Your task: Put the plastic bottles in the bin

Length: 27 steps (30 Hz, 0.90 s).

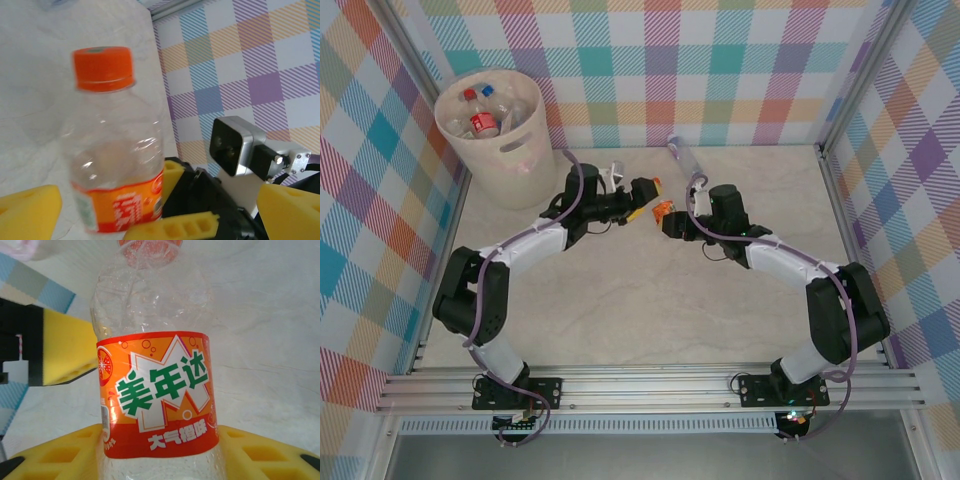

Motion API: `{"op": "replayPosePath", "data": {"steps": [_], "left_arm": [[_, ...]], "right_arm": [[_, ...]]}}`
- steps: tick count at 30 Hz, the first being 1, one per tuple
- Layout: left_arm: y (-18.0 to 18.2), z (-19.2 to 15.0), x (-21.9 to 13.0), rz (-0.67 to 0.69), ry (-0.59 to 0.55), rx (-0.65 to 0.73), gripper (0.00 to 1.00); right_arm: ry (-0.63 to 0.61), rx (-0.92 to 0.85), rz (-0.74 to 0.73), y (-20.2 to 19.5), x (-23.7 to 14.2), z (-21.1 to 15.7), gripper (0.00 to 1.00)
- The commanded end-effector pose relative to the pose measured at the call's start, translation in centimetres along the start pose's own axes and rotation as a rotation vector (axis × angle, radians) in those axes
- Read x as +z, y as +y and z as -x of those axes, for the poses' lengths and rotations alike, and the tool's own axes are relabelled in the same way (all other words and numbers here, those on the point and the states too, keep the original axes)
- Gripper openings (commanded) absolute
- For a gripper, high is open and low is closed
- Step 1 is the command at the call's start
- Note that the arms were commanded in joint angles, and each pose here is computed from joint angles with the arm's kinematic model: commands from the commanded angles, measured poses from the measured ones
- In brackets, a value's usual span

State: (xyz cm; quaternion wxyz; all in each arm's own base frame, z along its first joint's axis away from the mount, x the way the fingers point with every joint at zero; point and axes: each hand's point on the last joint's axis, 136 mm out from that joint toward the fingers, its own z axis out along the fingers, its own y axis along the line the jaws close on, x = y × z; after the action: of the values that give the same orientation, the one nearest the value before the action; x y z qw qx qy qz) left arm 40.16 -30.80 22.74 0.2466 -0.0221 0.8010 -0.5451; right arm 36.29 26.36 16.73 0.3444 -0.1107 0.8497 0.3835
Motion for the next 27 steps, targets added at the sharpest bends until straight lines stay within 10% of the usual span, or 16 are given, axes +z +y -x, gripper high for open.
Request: {"op": "replayPosePath", "data": {"steps": [1,17,27], "left_arm": [[0.2,0.4,1.0,0.007,0.001,0.000,1.00],[7.2,0.6,0.9,0.322,-0.039,-0.105,1.00],[1.8,0.4,2.4,0.055,0.018,-0.033,0.79]], "right_arm": [[-0.058,-0.057,0.144,3.7,-0.7,1.5,0.48],[-0.118,-0.098,0.176,5.2,-0.6,2.5,0.49],[-0.089,-0.106,0.196,5.5,0.4,2.0,0.50]]}}
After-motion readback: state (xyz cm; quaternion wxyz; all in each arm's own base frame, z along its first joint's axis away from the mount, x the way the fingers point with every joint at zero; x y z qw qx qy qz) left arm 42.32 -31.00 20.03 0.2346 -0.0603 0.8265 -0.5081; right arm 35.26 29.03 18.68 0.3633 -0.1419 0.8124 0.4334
